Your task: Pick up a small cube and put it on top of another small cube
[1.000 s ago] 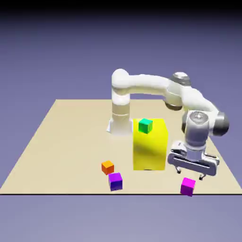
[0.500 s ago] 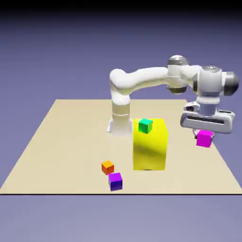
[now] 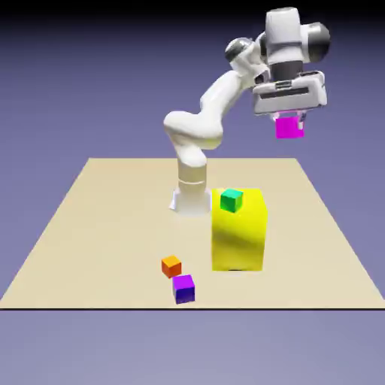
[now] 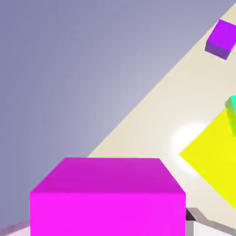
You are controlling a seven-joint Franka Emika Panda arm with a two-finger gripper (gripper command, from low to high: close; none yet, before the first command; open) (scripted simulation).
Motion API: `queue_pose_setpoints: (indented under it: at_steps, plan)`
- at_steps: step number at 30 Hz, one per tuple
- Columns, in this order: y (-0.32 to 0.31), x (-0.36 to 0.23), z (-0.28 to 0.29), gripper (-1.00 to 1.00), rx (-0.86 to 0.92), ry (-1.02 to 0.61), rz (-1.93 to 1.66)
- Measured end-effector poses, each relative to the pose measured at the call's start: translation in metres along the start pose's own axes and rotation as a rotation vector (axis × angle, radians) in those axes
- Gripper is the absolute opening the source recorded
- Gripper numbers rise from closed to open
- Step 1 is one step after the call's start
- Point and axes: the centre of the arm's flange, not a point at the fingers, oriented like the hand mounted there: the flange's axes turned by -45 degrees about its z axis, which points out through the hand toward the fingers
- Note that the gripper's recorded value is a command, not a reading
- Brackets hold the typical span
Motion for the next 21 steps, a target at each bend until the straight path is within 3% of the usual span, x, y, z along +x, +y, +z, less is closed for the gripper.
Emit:
queue_pose_setpoints:
  at_steps: [10,17,18,21]
  plan:
    - [0.069,0.071,0.071,-1.0,-0.216,-0.105,0.136]
    - [0.093,0.07,0.15,-1.0,-0.264,-0.116,0.142]
    - [0.096,0.068,0.158,1.0,-0.265,-0.115,0.142]
    - [0.091,0.071,0.144,1.0,-0.266,-0.115,0.142]
